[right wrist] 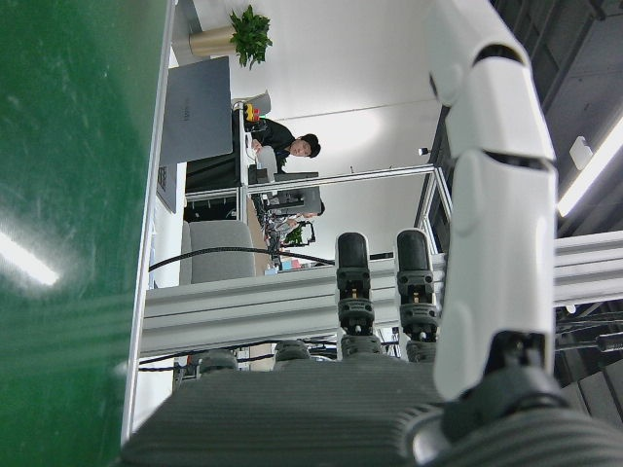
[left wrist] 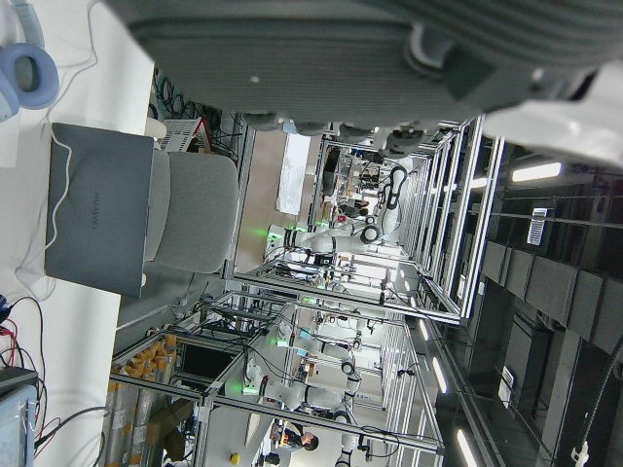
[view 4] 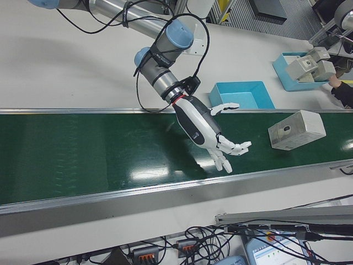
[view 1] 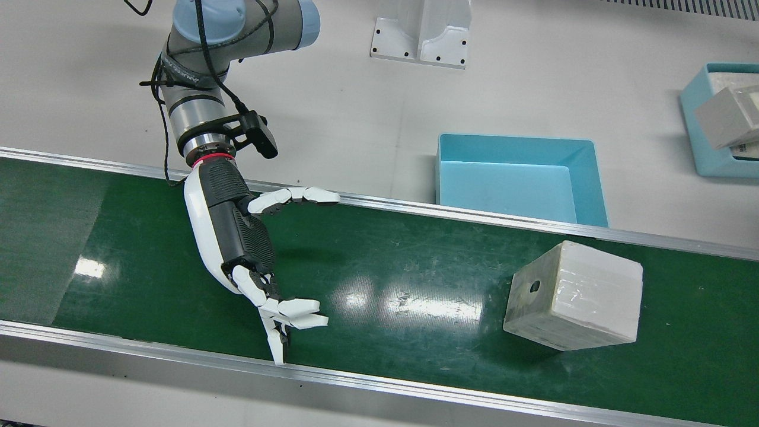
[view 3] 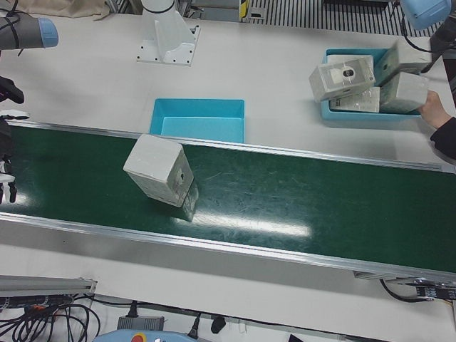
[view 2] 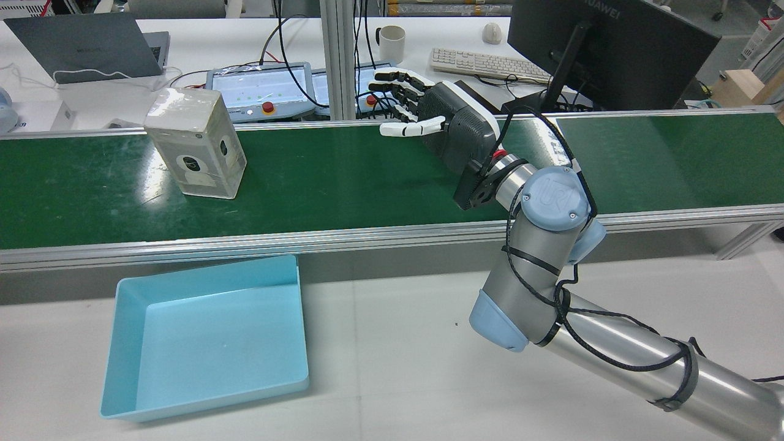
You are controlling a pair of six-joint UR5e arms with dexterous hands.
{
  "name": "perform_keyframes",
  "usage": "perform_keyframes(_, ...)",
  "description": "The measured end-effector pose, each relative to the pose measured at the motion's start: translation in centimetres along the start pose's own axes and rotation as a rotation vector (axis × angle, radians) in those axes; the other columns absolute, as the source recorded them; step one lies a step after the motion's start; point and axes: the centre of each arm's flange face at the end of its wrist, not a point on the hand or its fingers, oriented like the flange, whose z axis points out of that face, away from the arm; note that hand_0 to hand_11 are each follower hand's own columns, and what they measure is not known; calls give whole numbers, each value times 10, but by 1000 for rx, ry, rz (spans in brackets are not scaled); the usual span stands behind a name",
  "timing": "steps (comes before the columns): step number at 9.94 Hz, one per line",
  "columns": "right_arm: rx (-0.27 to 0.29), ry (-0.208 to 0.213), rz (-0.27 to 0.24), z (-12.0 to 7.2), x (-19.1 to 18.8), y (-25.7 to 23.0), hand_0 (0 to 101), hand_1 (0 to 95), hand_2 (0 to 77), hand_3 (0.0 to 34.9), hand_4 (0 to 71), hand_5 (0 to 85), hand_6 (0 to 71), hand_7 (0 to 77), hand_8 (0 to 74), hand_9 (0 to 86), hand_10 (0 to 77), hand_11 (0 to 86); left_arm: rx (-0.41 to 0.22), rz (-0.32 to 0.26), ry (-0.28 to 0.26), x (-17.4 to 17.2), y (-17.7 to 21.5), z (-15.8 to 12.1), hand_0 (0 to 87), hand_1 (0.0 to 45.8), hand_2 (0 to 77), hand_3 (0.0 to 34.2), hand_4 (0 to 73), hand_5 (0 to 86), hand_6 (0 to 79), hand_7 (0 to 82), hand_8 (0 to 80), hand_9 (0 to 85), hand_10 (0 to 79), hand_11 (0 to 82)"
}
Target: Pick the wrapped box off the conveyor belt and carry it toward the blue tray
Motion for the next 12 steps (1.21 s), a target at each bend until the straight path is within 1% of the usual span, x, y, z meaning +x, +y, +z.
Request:
perform_keyframes(2,-18,1,7,1,2,-1,482,164,191,145,136,284,76,240,0,44,0,16,0,0,0,0,0,0,0,0,11,0,0,11,0,5,5,0,0,0)
perform_keyframes(3,-22,1,8,1,2,-1,482,164,196,139,147,284,71,256,0,44,0,16,0,0,0,0,0,0,0,0,11,0,0,11,0,5,5,0,5,0)
perform_keyframes(4,-24,1,8,1,3,-1,482,164,196,137,158,284,71,256,0,60,0,16,0,0,0,0,0,0,0,0,11,0,0,11,0,5,5,0,5,0)
perform_keyframes(6,-26,1,9,1,3,-1,482,164,196,136,158,284,76,256,0,44,0,16,0,0,0,0,0,0,0,0,11,0,0,11,0,5,5,0,5,0)
perform_keyframes(10,-29,0,11,2,3,1,482,164,185,137,158,284,76,256,0,54,0,16,0,0,0,0,0,0,0,0,11,0,0,11,0,5,5,0,0,5)
perform_keyframes(12,-29,3,9,2,5,1,485,164,202,137,169,284,76,262,0,54,0,16,0,0,0,0,0,0,0,0,11,0,0,11,0,5,5,0,5,0)
